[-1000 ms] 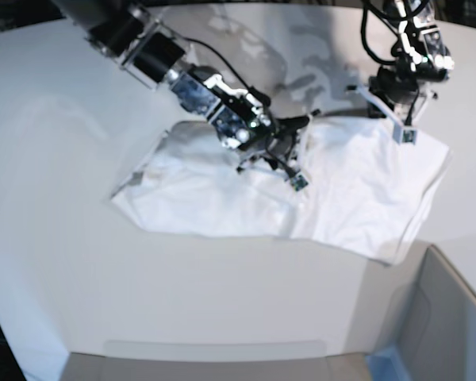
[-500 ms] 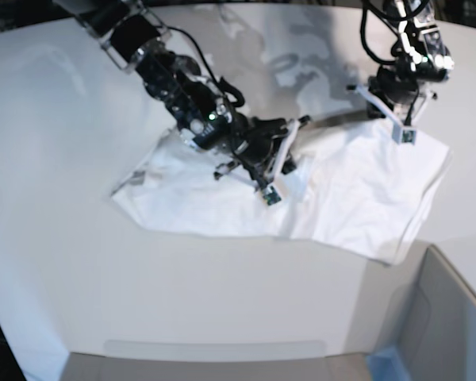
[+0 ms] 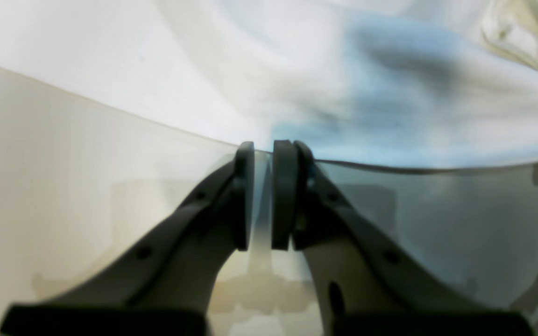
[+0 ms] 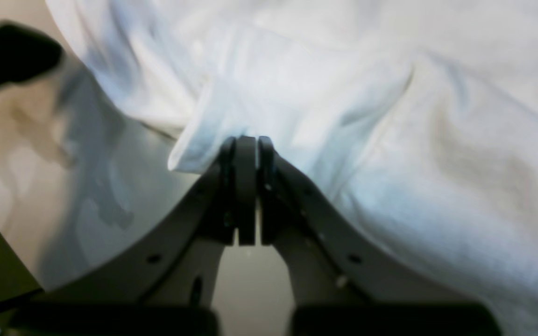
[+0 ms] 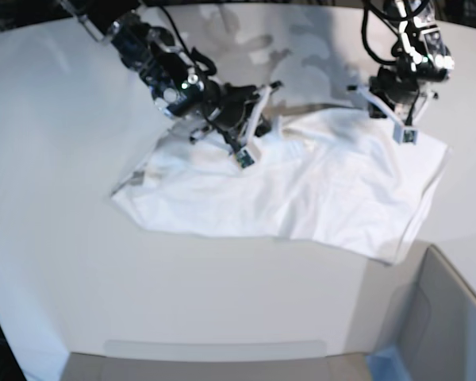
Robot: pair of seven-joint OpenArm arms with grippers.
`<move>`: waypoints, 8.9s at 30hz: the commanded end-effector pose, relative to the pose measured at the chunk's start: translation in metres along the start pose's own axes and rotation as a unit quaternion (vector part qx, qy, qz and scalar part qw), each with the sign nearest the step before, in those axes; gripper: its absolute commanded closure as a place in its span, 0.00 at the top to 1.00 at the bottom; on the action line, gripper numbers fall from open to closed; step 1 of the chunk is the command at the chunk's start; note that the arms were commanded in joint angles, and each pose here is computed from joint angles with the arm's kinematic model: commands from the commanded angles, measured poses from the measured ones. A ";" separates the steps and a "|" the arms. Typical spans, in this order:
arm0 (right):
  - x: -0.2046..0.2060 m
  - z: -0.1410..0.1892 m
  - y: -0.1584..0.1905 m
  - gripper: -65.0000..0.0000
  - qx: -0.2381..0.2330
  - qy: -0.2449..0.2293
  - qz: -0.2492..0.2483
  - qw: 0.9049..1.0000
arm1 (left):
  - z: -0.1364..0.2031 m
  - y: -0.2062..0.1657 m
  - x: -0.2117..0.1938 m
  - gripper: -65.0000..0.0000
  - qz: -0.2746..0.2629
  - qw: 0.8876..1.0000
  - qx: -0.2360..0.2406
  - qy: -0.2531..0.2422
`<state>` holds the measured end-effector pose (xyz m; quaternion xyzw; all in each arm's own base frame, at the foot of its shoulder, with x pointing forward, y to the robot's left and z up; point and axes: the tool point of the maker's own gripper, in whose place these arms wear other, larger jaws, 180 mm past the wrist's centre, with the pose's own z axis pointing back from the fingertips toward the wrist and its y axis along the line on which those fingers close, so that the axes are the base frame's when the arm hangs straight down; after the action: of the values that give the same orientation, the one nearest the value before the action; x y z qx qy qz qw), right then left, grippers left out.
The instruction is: Layout the t-shirt on the table in an organized manner, then fold the t-shirt properly
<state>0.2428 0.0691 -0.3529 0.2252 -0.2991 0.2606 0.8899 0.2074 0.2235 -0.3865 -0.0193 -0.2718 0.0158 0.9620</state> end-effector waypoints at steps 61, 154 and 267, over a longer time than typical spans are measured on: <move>0.048 0.113 -0.125 0.00 -0.108 -0.197 -0.151 0.963 | -0.009 0.166 0.049 0.40 0.283 0.947 0.103 -0.114; 0.233 0.188 -0.049 0.00 -0.023 -0.496 0.114 0.861 | 0.302 0.179 0.147 0.00 0.253 0.728 -0.041 -0.636; 0.138 -0.007 0.090 0.00 0.134 -0.245 -0.042 0.959 | 0.223 0.148 0.129 0.00 0.256 0.833 -0.073 -0.485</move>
<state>0.2796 0.1856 -0.2649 0.4032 -0.4348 0.2015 0.7796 0.1970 0.3840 -0.1501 -0.1522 -0.6753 0.2656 0.6710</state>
